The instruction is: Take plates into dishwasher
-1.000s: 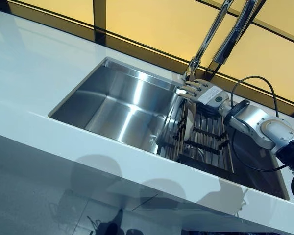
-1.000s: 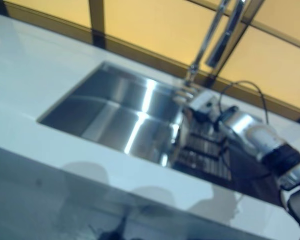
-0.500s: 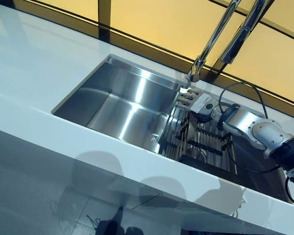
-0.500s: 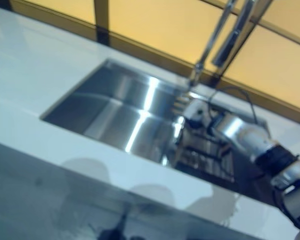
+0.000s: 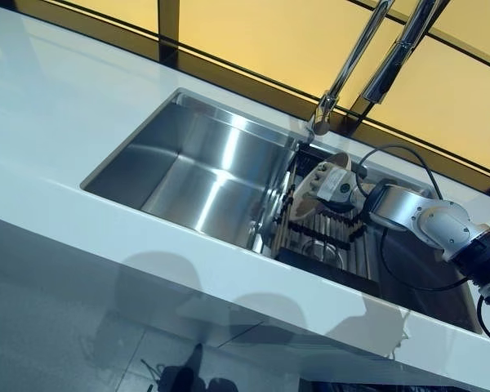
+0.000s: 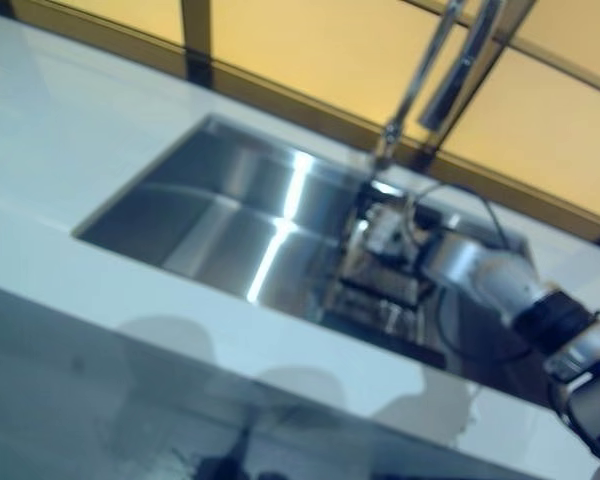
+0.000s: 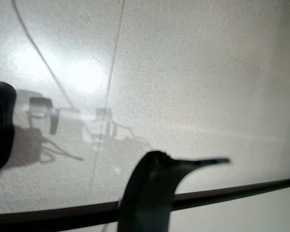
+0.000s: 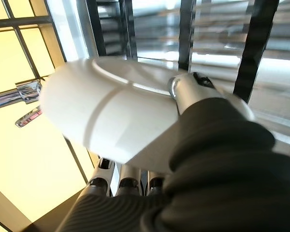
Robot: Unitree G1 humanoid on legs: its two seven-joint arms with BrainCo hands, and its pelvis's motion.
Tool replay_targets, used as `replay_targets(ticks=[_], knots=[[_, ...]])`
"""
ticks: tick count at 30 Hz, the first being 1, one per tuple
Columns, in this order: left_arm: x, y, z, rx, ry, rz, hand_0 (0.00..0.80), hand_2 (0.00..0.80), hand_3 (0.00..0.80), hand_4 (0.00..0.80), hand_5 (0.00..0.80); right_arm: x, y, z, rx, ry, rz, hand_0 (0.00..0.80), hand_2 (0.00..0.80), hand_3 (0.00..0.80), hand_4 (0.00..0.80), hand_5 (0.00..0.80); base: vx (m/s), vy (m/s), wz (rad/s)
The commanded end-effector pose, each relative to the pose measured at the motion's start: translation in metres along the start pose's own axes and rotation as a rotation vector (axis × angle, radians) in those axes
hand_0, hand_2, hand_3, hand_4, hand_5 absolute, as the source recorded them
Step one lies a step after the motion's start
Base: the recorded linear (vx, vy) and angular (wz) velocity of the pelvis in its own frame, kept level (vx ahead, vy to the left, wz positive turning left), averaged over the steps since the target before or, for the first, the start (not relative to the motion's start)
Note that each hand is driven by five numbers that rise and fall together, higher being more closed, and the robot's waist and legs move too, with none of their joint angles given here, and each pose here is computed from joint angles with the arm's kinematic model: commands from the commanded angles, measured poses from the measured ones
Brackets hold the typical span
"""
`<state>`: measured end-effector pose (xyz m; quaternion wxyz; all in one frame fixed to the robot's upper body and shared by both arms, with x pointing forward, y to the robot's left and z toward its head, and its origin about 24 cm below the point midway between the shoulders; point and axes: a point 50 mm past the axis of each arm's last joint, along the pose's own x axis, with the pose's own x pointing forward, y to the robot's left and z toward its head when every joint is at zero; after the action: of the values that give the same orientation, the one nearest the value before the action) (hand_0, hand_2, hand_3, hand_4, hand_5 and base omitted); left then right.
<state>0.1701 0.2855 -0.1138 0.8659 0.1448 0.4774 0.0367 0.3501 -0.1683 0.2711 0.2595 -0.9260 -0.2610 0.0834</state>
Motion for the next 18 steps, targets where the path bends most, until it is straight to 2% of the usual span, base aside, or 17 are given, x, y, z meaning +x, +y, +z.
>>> replay_targets(ticks=[1, 18], knots=[[-0.001, -0.002, -0.003, -0.028, -0.009, -0.003, 0.0, 0.0, 0.0, 0.0, 0.0, -0.001, -0.014, -0.015, -0.061, 0.036, -0.017, 0.8, 0.8, 0.8, 0.8, 0.8, 0.0, 0.0, 0.0], [-0.002, -0.005, -0.012, -0.037, 0.02, -0.009, 0.0, 0.0, 0.0, 0.0, 0.0, -0.01, 0.007, -0.019, -0.062, 0.042, 0.102, 0.8, 0.8, 0.8, 0.8, 0.8, -0.003, 0.003, -0.01]])
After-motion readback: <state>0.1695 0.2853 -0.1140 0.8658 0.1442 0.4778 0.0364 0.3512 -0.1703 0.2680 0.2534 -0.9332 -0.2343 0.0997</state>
